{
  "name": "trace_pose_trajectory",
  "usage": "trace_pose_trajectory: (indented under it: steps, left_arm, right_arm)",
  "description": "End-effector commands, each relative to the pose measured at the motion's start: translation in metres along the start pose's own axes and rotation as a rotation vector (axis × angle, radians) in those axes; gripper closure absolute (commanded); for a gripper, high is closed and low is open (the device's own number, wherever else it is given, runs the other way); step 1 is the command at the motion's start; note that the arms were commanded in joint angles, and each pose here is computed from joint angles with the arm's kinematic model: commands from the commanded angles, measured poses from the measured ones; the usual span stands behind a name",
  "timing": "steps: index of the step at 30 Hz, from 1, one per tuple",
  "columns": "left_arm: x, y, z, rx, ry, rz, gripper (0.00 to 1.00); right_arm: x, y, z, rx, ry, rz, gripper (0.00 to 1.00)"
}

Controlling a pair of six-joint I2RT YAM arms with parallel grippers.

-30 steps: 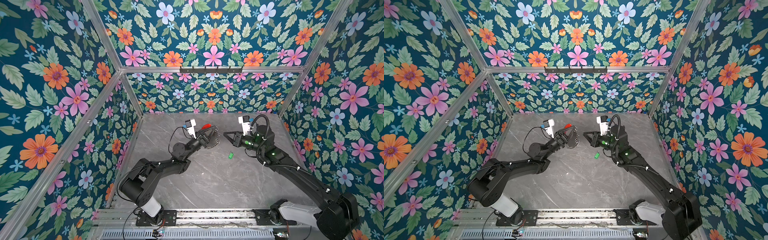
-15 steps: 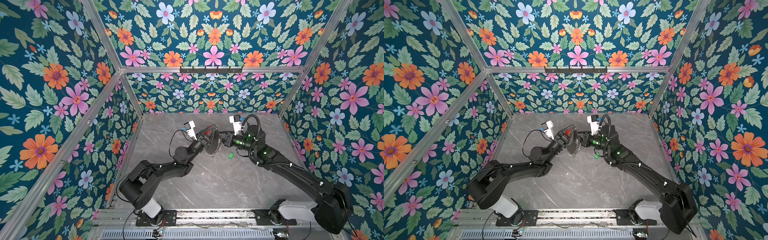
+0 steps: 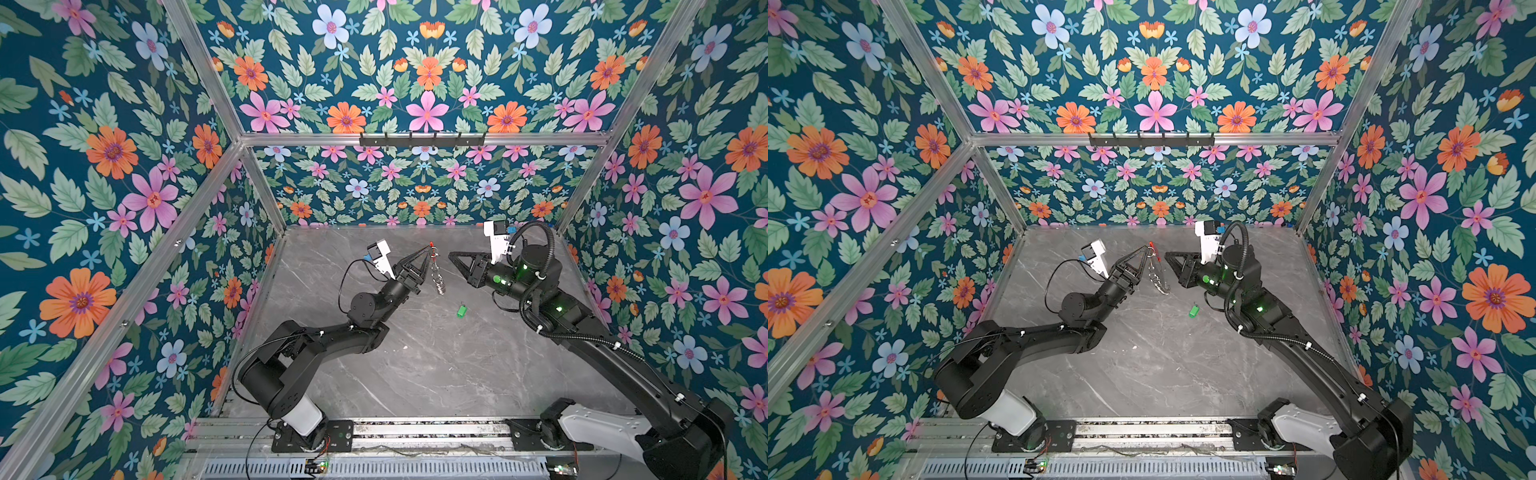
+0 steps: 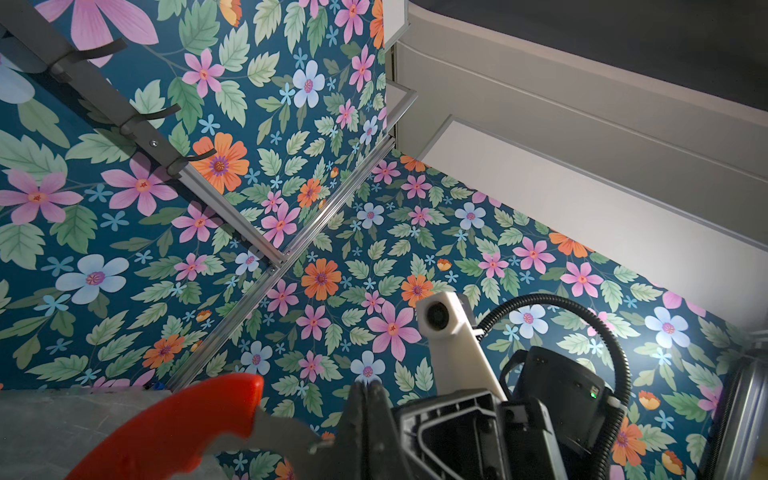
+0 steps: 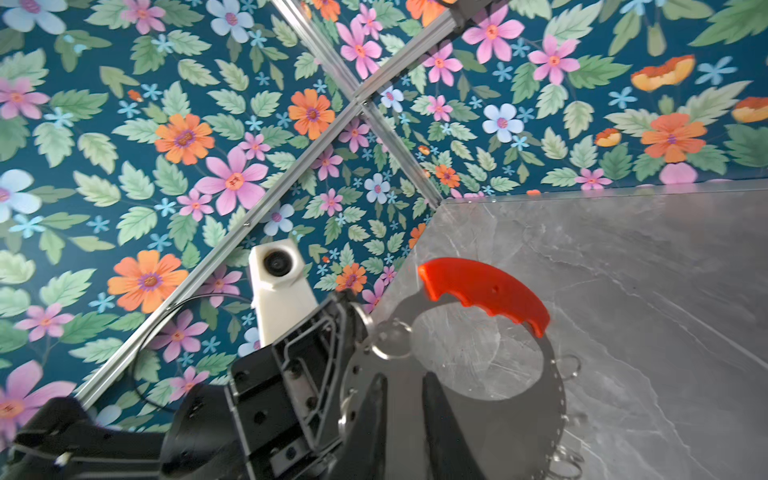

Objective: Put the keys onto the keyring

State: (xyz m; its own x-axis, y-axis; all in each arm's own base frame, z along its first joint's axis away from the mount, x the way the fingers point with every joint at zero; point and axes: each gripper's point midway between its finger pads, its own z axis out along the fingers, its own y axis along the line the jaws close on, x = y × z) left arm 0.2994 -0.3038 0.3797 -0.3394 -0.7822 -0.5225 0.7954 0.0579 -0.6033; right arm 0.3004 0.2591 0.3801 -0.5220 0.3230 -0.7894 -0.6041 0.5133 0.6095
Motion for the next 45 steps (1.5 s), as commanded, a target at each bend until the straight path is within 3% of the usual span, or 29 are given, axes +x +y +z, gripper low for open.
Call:
trace_pose_trajectory:
  steps: [1, 15, 19, 24, 41, 45]
  left_arm:
    - [-0.009, -0.016, 0.003, 0.072, -0.033, -0.017, 1.00]
    - [-0.013, -0.024, 0.008, 0.100, -0.035, -0.033, 1.00]
    - [-0.014, -0.024, 0.006, 0.095, -0.040, -0.030, 1.00]
    - [-0.012, -0.022, 0.009, 0.093, -0.039, -0.045, 1.00]
    - [-0.002, -0.012, 0.011, 0.076, -0.023, -0.069, 1.00]
    - [-0.001, -0.011, 0.009, 0.071, -0.021, -0.068, 1.00]
  right_arm:
    - [-0.004, 0.019, 0.003, -0.092, 0.026, -0.013, 0.79]
    - [-0.012, 0.026, 0.018, -0.176, 0.026, 0.058, 0.81]
    - [-0.011, 0.026, 0.023, -0.201, 0.023, 0.080, 0.89]
    - [-0.012, 0.030, 0.023, -0.224, 0.022, 0.080, 0.92]
    - [-0.015, 0.032, 0.034, -0.303, 0.024, 0.111, 0.90]
    - [-0.017, 0.028, 0.033, -0.290, 0.020, 0.114, 0.81]
